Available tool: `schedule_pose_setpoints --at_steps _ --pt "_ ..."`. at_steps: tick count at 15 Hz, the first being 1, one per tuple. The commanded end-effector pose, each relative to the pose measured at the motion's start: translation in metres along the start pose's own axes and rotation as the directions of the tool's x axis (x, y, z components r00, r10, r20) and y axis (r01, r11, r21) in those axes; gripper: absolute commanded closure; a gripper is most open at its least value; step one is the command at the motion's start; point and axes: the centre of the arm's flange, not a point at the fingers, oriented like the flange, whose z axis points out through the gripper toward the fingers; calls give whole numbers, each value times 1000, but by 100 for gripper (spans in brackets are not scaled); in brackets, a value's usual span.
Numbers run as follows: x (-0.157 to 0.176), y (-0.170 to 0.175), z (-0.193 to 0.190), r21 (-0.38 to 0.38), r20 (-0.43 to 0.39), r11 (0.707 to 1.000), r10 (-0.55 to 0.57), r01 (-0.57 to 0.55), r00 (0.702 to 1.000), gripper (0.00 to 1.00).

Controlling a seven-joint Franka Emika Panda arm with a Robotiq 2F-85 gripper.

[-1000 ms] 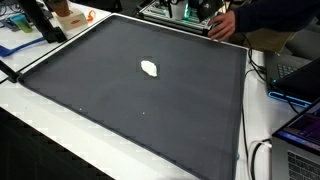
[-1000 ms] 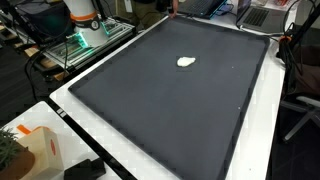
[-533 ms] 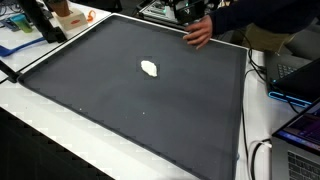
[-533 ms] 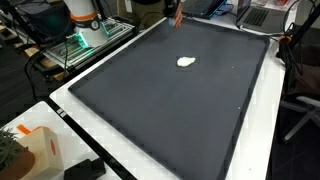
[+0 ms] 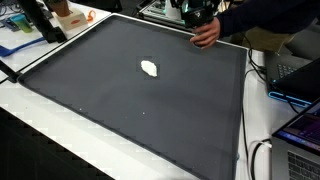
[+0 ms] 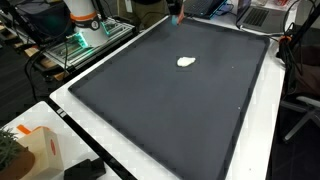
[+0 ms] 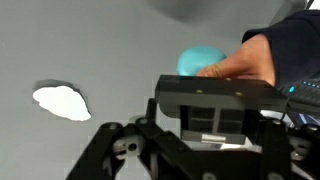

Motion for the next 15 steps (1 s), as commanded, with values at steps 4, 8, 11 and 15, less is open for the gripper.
schedule_pose_setpoints --at_steps 4,8,11,15 --pt "-1 -1 -1 -2 16 1000 7 -7 1000 31" --pt "1 -3 -2 -9 6 1000 11 -11 1000 71" --pt "1 -3 -3 -6 0 1000 20 -20 1000 78" --pt "5 -3 -4 -1 -10 1000 9 -9 1000 53"
